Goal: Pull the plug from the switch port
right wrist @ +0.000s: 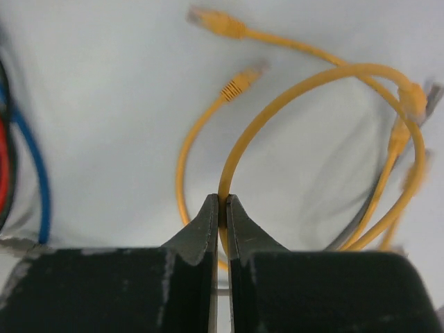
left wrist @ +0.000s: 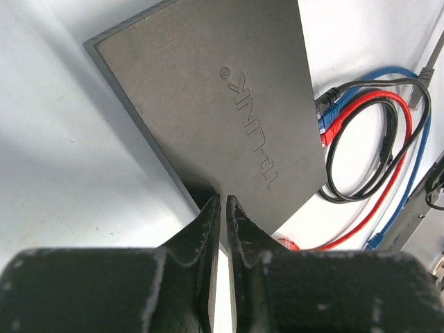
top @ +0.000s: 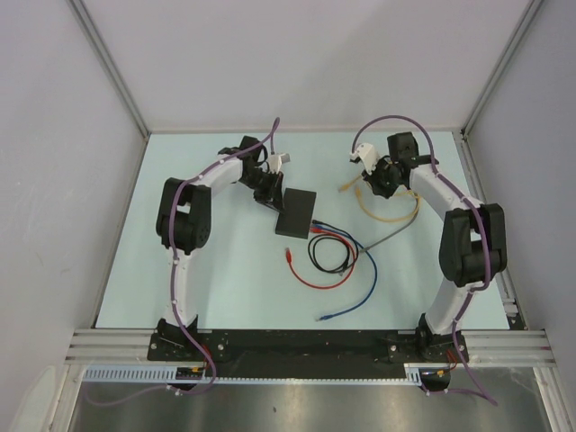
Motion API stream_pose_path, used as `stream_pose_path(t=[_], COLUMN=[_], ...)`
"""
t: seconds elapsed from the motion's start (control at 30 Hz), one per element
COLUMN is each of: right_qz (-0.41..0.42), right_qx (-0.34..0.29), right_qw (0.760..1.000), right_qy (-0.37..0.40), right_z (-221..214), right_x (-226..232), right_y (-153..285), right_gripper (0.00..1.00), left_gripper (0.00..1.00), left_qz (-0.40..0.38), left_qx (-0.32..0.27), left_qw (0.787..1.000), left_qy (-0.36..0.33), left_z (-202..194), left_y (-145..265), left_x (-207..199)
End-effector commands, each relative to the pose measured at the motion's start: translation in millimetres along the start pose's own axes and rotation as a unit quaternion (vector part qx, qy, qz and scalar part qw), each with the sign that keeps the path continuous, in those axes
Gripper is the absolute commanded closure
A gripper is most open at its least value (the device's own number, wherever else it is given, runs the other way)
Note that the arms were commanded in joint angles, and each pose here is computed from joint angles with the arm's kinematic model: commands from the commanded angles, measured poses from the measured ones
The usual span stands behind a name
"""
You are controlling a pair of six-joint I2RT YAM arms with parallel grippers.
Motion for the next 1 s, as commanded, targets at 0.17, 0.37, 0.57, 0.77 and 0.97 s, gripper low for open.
stream_pose_path(t=[0.17,0.37,0.57,0.77,0.97], right_qz=[-0.125,-0.116,-0.07,0.066,0.189], right_qx=[0.039,0.009,-0.12,-0.192,-0.168], right_qw=[0.99,0.992,0.987,0.968,0.92], right_qy=[-0.05,-0.045,-0.081,-0.145,-0.299], right_z=[-8.6,16.7,81.4,103.9,86.6], right_x=[-25.9,-12.1,12.5,40.4,43.4], right_y=[-24.1,-33.6,-4.1,-12.4,-47.1], right_gripper=[0.92,0.55,0.43,0.36,0.33], left_gripper=[0.86,0.83,0.73,0.65,0.64], left_qz=[0.008,0.016,0.018,0.024,0.025], left_qx=[0.003,0.0,-0.033,-0.046,-0.035], left_qw=[1.0,1.0,0.998,0.998,0.999], left_qy=[-0.008,-0.016,-0.043,-0.042,-0.021], left_z=[-4.6,-1.5,16.4,27.1,21.4], left_y=[4.0,10.5,36.9,52.5,49.0], left_x=[5.4,3.5,-1.5,-1.0,1.2])
Point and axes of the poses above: each gripper's point midway between its finger pads, its own y axis back along the fingers, its own x axis along the line the jaws close on, z = x × y, the point moved 6 cm from there along y, back along the fingers, and after that the axes turned 7 degrees about y, right-handed, at the moved point
